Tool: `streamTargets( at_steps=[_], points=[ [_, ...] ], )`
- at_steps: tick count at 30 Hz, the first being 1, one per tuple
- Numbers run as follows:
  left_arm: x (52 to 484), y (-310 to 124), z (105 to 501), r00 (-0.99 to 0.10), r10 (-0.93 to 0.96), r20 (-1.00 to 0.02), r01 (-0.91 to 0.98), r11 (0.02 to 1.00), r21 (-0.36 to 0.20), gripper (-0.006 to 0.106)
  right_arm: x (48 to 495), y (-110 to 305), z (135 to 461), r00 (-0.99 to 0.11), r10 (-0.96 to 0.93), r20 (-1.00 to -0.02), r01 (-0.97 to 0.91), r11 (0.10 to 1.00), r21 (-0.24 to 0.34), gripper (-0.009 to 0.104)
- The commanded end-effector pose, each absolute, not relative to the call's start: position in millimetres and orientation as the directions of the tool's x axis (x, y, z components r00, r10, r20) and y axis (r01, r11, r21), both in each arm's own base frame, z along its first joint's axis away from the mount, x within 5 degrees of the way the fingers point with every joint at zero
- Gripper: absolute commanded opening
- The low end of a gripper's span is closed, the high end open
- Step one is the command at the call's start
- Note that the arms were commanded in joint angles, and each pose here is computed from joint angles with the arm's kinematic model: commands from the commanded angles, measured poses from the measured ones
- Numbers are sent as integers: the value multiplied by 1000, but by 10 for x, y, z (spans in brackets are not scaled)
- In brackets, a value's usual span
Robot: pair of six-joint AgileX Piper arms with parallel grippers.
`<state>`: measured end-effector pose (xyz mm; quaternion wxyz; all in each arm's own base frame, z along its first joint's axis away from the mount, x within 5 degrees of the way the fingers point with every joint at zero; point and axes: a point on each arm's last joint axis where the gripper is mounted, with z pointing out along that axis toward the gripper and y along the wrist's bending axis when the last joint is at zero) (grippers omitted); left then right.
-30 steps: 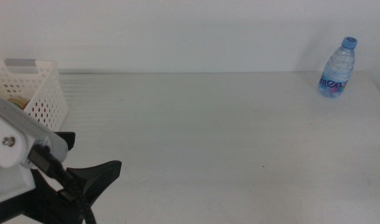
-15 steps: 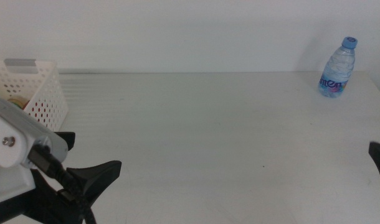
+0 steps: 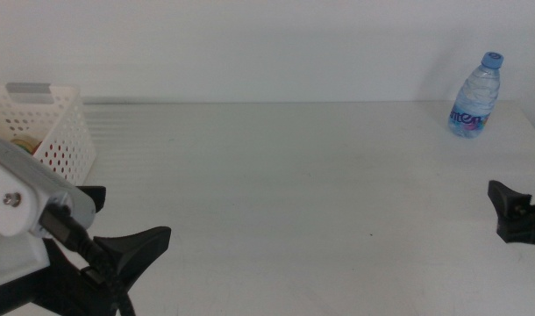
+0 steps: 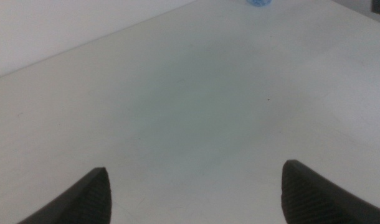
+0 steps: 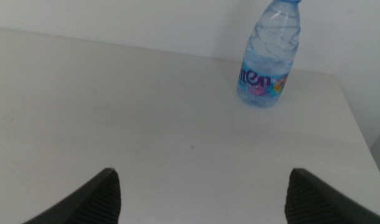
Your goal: Use arms to grab the bottles and put them into the dustbin to the left of the table.
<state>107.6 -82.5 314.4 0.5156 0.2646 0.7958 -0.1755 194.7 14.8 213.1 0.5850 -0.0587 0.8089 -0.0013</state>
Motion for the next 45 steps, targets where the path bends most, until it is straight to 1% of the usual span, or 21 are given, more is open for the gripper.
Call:
streamTargets(
  at_steps=[1,5,8,10,15,24,30,33,41,45],
  points=[
    [1090,-844,3308,-254,170,-952,604,797,-19,89,2078,148,2298,-148,-87,-985,-76,994,-77,79],
    [1090,-844,3308,-254,170,-952,604,797,-19,89,2213,140,2233,-71,-67,-995,-50,997,-64,79],
    [1090,-844,3307,-255,171,-952,604,797,-19,89,2302,92,2199,10,-26,-1000,16,1000,-26,79],
    [1090,-844,3306,-255,171,-952,604,797,-19,89,2361,70,2153,26,-14,-1000,45,999,-13,80],
    [1089,-843,3302,-259,174,-950,604,797,-19,89,2621,81,2037,-14,-9,-1000,54,998,-10,83],
    [1089,-843,3302,-259,174,-950,604,797,-19,89,3226,105,1933,-26,-27,-999,75,997,-29,84],
    [1089,-843,3302,-259,174,-950,604,797,-19,89,3634,27,1904,-3,-102,-995,132,986,-102,84],
    [1089,-843,3302,-259,174,-950,604,797,-19,89,3817,-66,1894,6,-101,-995,160,982,-99,84],
    [1089,-843,3302,-259,174,-950,604,797,-19,89,4204,-255,1835,-73,-75,-995,178,980,-87,84],
    [1089,-842,3302,-259,174,-950,604,797,-18,89,4353,-361,1772,-66,-82,-994,190,977,-93,84]
  ],
)
